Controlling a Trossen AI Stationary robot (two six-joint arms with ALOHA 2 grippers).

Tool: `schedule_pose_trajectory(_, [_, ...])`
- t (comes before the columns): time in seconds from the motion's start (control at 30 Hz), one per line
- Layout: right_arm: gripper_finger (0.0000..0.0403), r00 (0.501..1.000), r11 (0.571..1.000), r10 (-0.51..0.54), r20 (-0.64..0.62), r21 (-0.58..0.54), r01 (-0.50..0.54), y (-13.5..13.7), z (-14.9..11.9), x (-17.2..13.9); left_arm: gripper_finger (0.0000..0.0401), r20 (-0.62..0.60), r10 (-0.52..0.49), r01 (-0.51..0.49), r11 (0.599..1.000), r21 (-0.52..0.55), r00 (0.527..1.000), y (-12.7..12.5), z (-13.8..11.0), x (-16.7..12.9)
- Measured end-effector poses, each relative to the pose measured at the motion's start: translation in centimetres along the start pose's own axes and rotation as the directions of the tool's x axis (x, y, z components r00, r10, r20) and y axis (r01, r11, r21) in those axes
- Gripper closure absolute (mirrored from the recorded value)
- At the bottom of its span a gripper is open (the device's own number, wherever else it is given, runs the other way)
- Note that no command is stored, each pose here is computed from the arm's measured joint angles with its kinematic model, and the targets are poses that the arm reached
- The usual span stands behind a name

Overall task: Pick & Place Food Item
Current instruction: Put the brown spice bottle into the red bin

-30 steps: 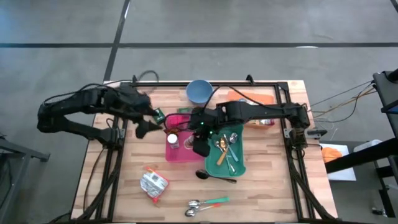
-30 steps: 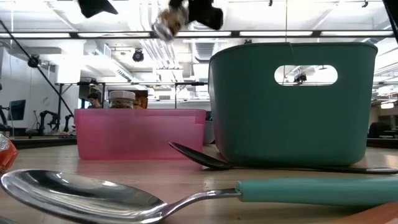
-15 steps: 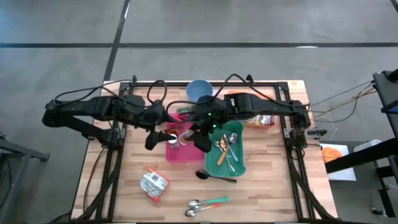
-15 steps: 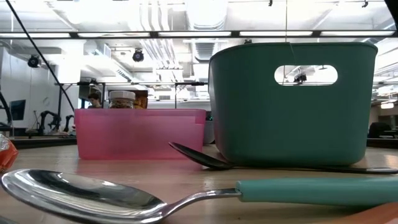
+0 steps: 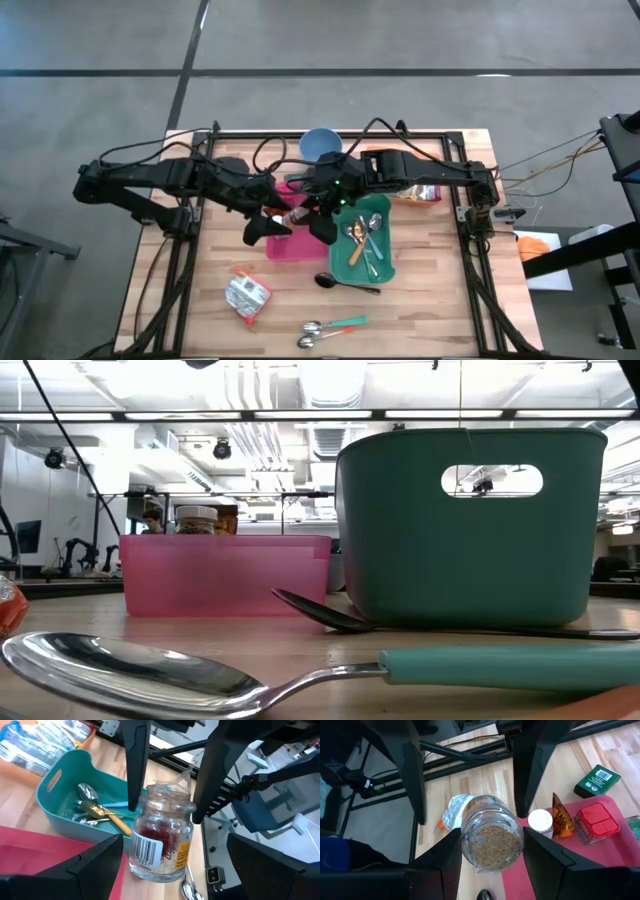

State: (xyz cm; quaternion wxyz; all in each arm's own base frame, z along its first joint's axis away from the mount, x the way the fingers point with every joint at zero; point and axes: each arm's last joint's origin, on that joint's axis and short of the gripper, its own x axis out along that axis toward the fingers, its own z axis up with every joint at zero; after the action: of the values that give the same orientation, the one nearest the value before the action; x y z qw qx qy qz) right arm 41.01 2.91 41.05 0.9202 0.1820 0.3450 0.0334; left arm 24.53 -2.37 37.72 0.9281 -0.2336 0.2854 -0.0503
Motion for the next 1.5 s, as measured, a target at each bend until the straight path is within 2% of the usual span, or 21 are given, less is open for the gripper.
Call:
schedule_pose_trajectory(0.2, [0.0236, 1.000, 1.000, 0.007, 0.012, 0.002, -0.007, 0.1, 0.1, 0.0, 0.0045, -0.009, -0.041, 0.041, 0.999, 0.026, 0.999, -0.2, 0.0, 0.0])
schedule_pose_trajectory(0.47, [0.0236, 0.997, 0.998, 0.063, 0.051, -0.008, -0.063, 0.4, 0.6, -0.1, 0.0045, -0.019, -0.037, 0.038, 0.998, 0.048, 0.999, -0.1, 0.0, 0.3])
schedule_pose_trajectory(0.77, [0.0236, 0.993, 0.997, 0.081, 0.082, -0.025, -0.079, 0.8, 1.3, -1.2, 0.0045, -0.030, -0.031, 0.033, 0.997, 0.067, 0.999, 0.0, -0.1, 0.3])
schedule_pose_trajectory(1.33, [0.0236, 0.993, 0.996, 0.089, 0.077, -0.023, -0.088, 1.0, 1.2, -1.2, 0.0046, -0.023, -0.034, 0.036, 0.997, 0.061, 0.999, -0.1, 0.0, 0.3])
schedule_pose_trajectory(1.5, [0.0236, 0.993, 0.996, 0.091, 0.081, -0.024, -0.090, 1.0, 1.2, -1.2, 0.0070, -0.016, -0.037, 0.038, 0.998, 0.052, 0.999, -0.1, 0.0, 0.3])
